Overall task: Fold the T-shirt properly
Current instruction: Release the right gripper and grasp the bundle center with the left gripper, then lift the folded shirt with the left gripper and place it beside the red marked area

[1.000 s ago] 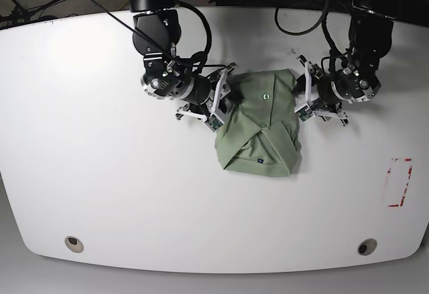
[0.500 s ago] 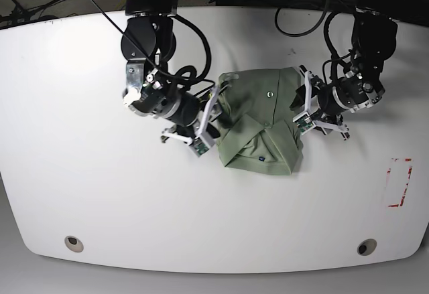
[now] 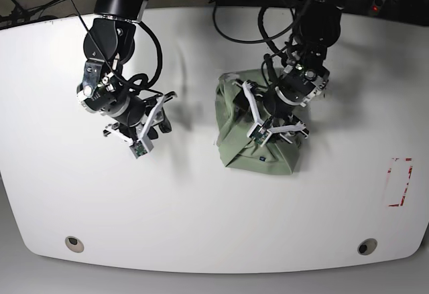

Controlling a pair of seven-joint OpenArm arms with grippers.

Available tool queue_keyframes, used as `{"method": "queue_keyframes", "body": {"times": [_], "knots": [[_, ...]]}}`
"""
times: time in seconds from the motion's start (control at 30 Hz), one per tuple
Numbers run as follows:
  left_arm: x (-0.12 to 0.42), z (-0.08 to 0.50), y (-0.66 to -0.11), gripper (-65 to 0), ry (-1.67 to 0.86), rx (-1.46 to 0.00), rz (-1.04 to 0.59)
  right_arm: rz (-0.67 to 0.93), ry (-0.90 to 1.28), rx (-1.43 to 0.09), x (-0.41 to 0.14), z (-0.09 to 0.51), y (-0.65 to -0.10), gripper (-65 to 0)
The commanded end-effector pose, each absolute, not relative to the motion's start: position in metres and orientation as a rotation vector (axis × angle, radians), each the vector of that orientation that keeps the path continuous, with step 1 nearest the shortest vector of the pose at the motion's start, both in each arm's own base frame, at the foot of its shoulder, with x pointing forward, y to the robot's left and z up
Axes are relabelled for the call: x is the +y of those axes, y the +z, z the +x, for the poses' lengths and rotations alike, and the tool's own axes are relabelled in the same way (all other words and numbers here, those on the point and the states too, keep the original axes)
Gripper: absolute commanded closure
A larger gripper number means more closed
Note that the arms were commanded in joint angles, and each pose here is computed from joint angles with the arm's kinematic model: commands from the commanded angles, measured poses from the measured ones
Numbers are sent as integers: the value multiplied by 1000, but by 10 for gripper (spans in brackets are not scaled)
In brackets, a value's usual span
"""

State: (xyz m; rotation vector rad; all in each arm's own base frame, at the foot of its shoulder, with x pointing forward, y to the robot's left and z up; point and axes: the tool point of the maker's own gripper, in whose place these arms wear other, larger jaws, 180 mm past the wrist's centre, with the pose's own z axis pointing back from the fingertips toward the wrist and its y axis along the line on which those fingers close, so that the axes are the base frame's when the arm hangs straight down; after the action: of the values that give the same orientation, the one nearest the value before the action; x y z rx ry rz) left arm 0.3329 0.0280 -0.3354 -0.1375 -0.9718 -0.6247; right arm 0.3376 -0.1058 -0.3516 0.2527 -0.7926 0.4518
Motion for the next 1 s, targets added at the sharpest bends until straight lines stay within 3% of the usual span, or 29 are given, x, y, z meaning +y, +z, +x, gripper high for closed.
{"method": "queue_keyframes", "body": {"times": [0.0, 0.3, 0.67, 0.97], "knots": [[25, 345, -316, -444, -538, -1069, -112, 259, 426, -837, -113, 346, -342, -193], [40, 350, -333, -451, -234, -1169, -67, 238, 322, -829, -143, 346, -349, -193], [55, 336, -445, -453, -277, -952, -39, 236, 312, -823, -146, 345, -352, -193], [193, 347, -449, -453, -303, -881, 129, 232, 315, -828, -147, 345, -349, -193]]}}
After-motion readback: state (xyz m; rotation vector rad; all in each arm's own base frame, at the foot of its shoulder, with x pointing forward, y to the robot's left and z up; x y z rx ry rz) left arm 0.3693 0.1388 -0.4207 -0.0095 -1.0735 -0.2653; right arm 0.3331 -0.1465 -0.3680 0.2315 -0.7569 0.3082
